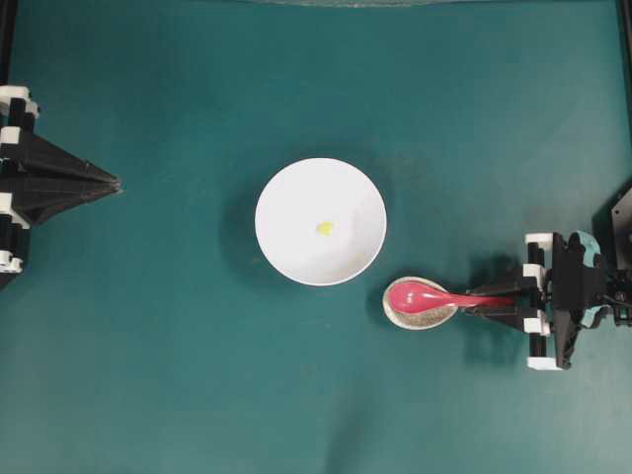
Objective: Scoop the yellow hexagonal prism block from the bowl with a spoon using the right arm.
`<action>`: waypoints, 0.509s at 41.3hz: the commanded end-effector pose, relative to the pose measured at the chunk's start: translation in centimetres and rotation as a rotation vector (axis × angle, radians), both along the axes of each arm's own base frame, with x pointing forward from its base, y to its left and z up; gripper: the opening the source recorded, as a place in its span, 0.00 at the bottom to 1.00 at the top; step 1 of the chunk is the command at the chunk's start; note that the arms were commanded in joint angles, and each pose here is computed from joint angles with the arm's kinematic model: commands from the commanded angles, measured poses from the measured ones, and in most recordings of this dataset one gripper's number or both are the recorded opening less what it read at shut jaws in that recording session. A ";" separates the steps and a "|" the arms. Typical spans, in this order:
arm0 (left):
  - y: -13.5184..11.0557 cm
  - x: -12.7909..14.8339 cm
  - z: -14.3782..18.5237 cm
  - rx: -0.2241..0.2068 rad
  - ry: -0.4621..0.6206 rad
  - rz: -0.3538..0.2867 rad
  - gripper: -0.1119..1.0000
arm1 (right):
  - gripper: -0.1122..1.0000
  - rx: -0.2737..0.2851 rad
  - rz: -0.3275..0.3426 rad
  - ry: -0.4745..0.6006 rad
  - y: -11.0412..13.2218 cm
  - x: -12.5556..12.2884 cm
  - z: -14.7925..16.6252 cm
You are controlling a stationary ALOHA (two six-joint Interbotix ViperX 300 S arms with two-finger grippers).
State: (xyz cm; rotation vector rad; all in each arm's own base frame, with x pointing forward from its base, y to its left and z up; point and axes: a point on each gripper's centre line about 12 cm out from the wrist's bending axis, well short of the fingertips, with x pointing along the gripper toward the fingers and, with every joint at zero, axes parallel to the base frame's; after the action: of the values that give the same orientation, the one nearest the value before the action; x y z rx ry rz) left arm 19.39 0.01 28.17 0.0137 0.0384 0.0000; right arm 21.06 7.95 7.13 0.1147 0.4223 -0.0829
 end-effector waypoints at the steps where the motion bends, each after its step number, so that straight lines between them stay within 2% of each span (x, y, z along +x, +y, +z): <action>1: 0.0 0.2 1.2 0.003 -0.029 -0.002 0.18 | 0.29 0.008 0.000 -0.016 0.1 0.2 0.3; 21: 0.0 0.2 1.2 0.005 -0.031 -0.002 0.18 | 0.29 0.044 0.000 -0.002 0.2 0.0 0.7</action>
State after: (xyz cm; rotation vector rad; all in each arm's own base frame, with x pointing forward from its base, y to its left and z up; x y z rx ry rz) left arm 19.39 0.01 28.17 0.0137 0.0384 0.0000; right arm 20.97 8.03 7.28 0.1362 0.4387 -0.0791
